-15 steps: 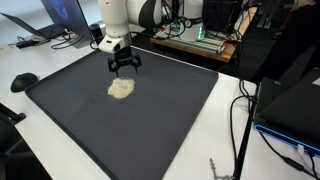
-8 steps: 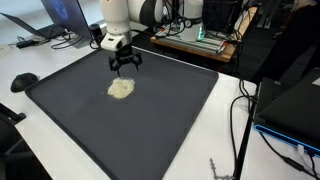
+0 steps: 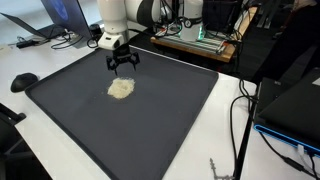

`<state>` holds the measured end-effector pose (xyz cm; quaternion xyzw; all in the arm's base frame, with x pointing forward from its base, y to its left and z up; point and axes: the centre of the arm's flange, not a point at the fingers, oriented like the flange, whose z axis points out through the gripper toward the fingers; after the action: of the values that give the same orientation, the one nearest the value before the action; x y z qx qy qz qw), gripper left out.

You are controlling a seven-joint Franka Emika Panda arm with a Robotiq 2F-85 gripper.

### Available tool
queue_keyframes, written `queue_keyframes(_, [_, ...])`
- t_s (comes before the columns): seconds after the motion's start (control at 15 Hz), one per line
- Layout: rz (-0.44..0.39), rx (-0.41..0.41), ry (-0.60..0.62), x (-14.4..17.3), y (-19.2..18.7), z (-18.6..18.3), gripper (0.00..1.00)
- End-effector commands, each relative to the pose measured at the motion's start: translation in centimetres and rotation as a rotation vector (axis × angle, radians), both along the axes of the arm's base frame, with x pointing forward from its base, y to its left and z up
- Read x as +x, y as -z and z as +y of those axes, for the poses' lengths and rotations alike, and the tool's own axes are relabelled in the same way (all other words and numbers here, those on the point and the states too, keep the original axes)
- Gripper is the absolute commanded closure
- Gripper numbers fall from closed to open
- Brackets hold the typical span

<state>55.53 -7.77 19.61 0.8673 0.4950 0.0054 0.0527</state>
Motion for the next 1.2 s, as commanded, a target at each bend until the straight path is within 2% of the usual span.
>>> queue_keyframes(0.0, [-0.017, 0.007, -0.041, 1.0, 0.6, -1.5, 0.00])
queue_keyframes(0.47, [-0.073, 0.052, -0.104, 2.0, 2.3, -3.8, 0.00])
queue_keyframes(0.8, [-0.155, 0.173, -0.113, 1.5, 3.9, -5.1, 0.00])
queue_keyframes(1.13, [-0.200, 0.254, -0.095, 0.9, 4.7, -6.3, 0.00])
